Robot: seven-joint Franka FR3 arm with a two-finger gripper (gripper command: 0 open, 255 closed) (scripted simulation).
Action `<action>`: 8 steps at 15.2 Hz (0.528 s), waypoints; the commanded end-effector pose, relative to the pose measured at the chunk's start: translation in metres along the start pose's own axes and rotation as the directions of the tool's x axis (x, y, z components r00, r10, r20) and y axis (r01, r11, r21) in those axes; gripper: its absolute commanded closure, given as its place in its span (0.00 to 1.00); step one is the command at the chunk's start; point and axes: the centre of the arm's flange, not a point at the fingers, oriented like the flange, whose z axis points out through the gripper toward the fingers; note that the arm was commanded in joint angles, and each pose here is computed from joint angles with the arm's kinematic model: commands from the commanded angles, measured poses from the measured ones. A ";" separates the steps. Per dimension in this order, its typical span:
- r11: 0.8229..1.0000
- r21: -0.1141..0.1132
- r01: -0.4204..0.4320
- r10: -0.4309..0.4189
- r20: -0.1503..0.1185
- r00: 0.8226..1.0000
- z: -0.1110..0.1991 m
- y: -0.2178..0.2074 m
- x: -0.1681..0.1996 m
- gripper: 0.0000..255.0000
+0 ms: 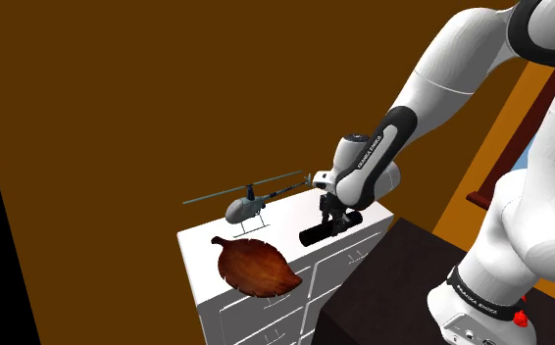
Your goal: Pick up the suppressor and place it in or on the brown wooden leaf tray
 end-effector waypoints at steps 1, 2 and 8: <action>1.000 0.001 -0.001 0.001 0.000 1.000 0.000 0.000 0.000 1.00; 1.000 0.001 -0.001 0.001 0.000 1.000 0.000 0.000 0.000 1.00; 1.000 0.001 -0.001 0.001 0.000 1.000 -0.026 0.001 0.001 1.00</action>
